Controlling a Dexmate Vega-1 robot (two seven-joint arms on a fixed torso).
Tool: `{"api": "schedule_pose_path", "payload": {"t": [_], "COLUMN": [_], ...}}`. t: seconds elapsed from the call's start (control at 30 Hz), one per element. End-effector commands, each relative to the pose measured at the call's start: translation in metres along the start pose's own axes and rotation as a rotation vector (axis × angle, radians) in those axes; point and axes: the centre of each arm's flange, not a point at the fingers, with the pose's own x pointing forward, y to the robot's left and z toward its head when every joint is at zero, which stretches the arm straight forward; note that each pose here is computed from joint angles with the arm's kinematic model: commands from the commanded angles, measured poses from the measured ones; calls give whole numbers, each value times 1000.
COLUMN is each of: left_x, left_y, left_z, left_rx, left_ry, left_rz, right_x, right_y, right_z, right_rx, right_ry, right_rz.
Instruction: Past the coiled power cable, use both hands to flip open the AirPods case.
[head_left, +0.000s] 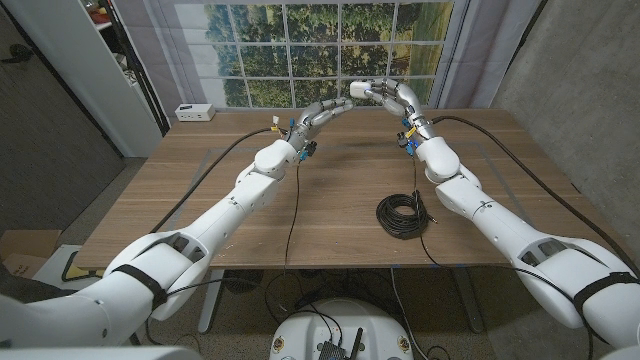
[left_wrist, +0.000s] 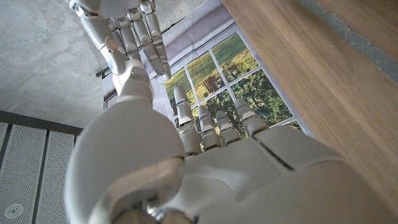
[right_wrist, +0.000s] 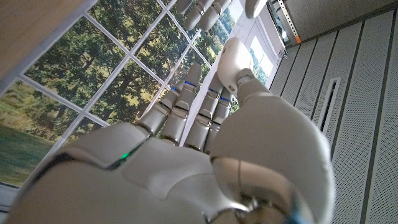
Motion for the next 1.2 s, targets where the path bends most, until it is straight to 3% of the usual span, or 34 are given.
{"api": "schedule_pose_path", "payload": {"t": [0.03,0.47,0.87,1.2], "left_x": [6,5,3,4], "left_y": [1,1,-6,-10], "left_z": [4,5,-2,-6], "left_rx": [26,-32,-80,-93], "left_ry": [-29,-82,-80,-92], "left_rz": [-31,-33,2,-14], "right_x": [-7,-10,-17,-19], "right_y": [7,5,7,6], "right_z": [-6,-10,-8,-7], "right_rx": [33,27,39,57], "right_ry": [32,43,47,40], "right_rz": [45,41,47,124]}}
